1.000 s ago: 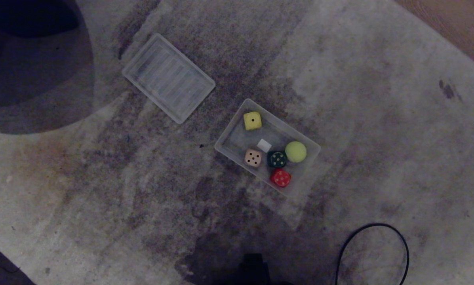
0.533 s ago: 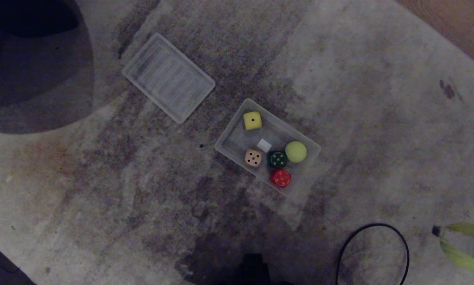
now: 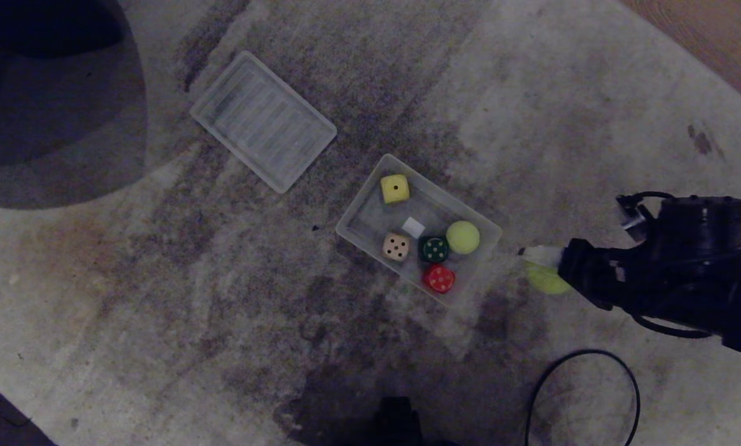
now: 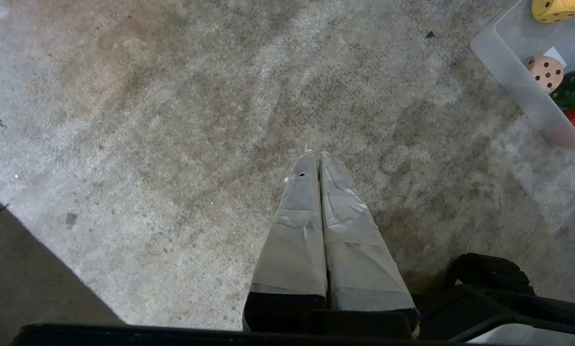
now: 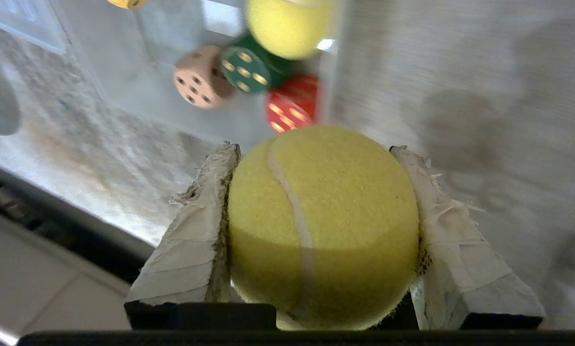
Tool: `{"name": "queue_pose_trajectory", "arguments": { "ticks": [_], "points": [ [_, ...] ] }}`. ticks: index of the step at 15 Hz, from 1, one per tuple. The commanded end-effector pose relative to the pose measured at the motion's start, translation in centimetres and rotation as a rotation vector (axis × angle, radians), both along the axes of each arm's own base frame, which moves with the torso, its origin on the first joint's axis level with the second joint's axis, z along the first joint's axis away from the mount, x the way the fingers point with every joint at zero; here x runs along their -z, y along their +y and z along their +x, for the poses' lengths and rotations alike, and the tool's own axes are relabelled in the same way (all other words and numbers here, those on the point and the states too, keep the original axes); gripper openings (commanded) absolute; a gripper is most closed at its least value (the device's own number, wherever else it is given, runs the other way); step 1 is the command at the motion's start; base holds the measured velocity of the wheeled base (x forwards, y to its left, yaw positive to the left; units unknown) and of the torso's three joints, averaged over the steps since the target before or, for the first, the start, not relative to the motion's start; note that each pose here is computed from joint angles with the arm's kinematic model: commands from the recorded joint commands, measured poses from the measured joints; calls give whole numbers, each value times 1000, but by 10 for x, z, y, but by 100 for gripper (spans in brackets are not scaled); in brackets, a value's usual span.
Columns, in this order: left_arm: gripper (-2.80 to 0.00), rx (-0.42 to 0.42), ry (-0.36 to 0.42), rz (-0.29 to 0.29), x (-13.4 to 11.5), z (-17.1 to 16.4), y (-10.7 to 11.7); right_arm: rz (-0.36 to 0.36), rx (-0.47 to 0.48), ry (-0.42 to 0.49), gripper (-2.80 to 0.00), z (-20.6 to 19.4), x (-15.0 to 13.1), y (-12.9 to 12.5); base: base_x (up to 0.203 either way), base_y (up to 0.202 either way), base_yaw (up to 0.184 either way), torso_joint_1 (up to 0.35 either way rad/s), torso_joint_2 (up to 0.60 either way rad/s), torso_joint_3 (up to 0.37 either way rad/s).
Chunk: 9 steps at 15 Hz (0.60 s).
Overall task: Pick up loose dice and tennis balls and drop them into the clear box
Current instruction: Put the ball in the box
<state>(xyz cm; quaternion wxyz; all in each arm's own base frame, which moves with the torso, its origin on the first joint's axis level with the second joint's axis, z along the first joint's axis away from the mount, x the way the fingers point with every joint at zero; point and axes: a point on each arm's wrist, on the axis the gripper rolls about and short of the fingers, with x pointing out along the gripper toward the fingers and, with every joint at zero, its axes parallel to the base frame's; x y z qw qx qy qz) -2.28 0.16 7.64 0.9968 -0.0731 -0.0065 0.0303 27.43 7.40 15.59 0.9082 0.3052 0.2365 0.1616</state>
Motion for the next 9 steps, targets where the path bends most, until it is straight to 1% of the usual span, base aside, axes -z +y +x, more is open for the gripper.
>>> {"name": "queue_pose_trajectory", "arguments": {
  "ticks": [1,2,3,5,6,7,8,9],
  "points": [
    [-280,-1,1,-1,0,0,0,-5,-43,72,-280,39,33,25,0,0,0,0,0,0],
    [-280,0,0,-1,0,0,0,2,-56,59,-280,49,40,33,0,0,0,0,0,0],
    [-280,-1,1,-1,0,0,0,13,-72,26,-280,59,45,42,0,0,0,0,0,0],
    [-280,-1,-1,-1,0,0,0,60,-113,-106,-280,75,41,59,0,0,0,0,0,0],
    [-280,-1,1,-1,0,0,0,79,-147,-133,-280,76,38,66,0,0,0,0,0,0],
    [-280,0,1,-1,0,0,0,82,-151,-142,-175,75,35,66,0,0,0,0,0,0],
    [-280,-1,1,-1,0,0,0,87,-153,-158,0,73,29,66,0,0,0,0,0,0],
    [-280,-1,-1,-1,0,0,0,91,-153,-170,0,72,24,65,0,0,0,0,0,0]
  ]
}}
